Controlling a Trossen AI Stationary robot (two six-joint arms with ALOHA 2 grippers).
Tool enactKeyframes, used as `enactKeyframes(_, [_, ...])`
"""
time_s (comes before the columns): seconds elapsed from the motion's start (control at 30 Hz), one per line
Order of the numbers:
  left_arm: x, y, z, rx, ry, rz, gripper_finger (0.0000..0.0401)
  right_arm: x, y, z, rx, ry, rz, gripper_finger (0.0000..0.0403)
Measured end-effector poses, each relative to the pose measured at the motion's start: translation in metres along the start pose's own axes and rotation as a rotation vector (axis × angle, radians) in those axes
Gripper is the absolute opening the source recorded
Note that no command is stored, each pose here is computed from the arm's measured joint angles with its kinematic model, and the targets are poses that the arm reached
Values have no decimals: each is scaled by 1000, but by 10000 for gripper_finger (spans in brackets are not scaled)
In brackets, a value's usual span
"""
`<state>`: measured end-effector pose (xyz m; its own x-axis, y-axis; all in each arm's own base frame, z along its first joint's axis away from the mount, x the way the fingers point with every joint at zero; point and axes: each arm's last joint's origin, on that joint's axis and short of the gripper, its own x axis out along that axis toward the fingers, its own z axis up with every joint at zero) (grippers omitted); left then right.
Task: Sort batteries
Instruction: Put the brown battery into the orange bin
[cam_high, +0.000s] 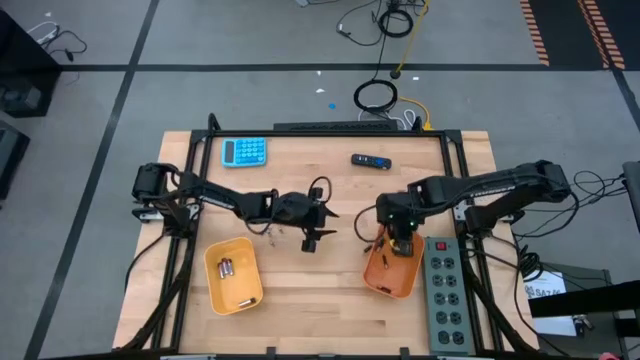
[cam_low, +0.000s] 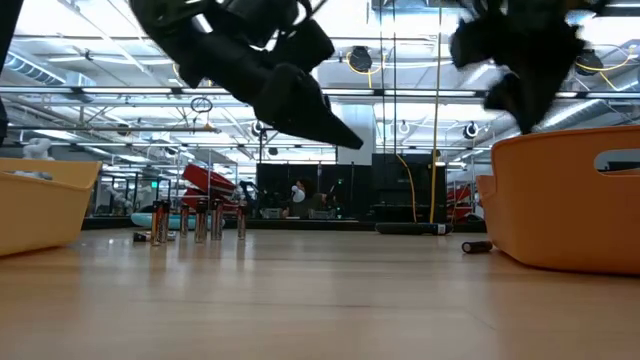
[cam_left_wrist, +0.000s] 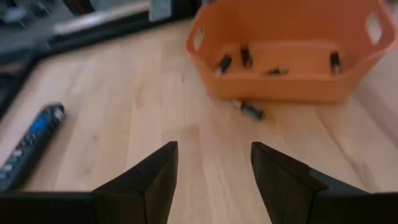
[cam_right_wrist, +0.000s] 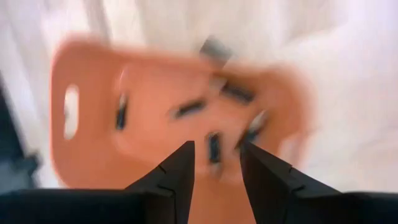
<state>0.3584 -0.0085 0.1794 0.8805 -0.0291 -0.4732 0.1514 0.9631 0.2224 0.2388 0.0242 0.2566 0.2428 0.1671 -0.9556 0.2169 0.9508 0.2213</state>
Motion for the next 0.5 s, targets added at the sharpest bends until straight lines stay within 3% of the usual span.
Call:
enactKeyframes(0.1, [-2, -7, -3, 7, -59, 39, 212, -16, 4, 22, -40, -105, -59, 119])
enactKeyframes(0.2, [-3, -8, -4, 17, -93, 102, 212, -11, 9, 48, -97, -109, -71, 125])
enactKeyframes(0.37, [-3, -8, -4, 20, -84, 157, 212, 23, 18, 85, -162, 32, -40, 147])
enactKeyframes(0.5, [-4, -13, -10, 25, -65, 151, 212, 53, 15, 100, -165, 154, -31, 166])
